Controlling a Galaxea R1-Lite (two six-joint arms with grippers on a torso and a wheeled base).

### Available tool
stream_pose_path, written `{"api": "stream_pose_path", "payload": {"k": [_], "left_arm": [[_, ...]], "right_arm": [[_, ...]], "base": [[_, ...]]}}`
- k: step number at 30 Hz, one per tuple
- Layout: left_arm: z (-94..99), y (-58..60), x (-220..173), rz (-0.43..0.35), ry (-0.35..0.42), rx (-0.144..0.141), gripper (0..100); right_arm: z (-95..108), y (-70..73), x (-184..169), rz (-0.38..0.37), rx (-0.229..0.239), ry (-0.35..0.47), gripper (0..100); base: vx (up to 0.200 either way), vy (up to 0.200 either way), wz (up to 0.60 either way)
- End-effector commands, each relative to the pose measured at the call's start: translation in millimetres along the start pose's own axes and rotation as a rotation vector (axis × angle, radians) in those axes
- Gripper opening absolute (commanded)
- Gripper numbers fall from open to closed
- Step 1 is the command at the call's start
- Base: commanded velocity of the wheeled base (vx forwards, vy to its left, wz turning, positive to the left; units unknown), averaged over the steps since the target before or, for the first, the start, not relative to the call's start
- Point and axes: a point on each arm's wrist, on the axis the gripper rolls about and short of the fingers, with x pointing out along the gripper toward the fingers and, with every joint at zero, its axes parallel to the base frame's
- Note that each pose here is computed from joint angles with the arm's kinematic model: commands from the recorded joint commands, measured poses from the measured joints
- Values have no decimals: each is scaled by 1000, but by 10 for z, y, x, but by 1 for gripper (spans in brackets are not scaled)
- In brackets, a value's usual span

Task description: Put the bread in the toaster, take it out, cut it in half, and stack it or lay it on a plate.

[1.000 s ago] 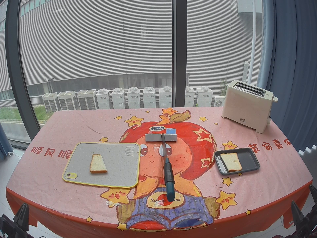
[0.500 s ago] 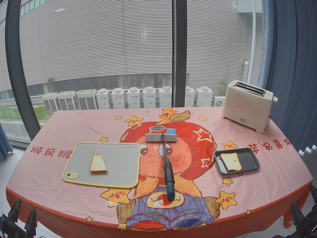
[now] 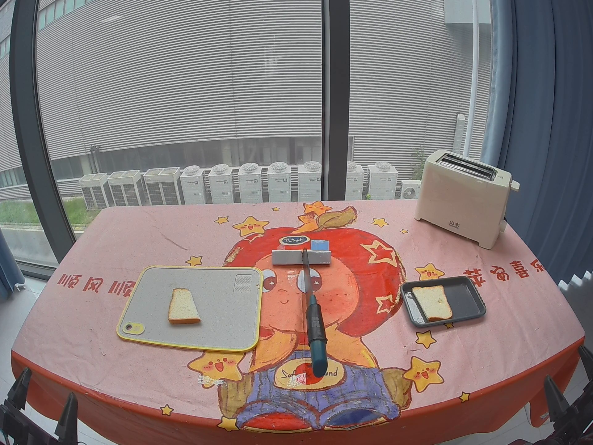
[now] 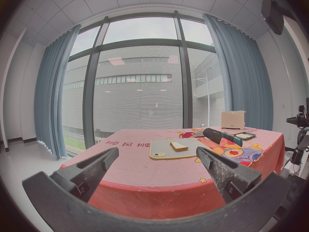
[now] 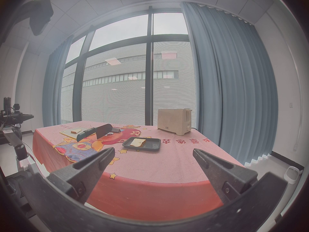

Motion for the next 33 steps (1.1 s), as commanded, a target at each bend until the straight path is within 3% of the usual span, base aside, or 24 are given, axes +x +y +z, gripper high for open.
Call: {"api": "stream_pose_path", "payload": {"k": [1, 12, 28, 30, 33], "left_arm": [[-52, 1, 0, 4, 1, -1, 100], [-44, 0, 0, -4, -7, 20, 100], [-28, 0, 0, -4, -22, 20, 100], [25, -1, -2, -6, -74, 18, 100], [186, -3, -28, -7, -234, 13, 100]], "right_arm": [[-48, 0, 16, 1, 0, 21, 100], [-48, 0, 16, 1, 0, 21, 100], [-48, 0, 16, 0, 0, 21, 100], [-48, 0, 16, 1, 0, 21, 100], [-48, 0, 16, 1, 0, 21, 100]], "base": [[0, 0, 0], [0, 0, 0], [0, 0, 0], [0, 0, 0], [0, 0, 0]]}}
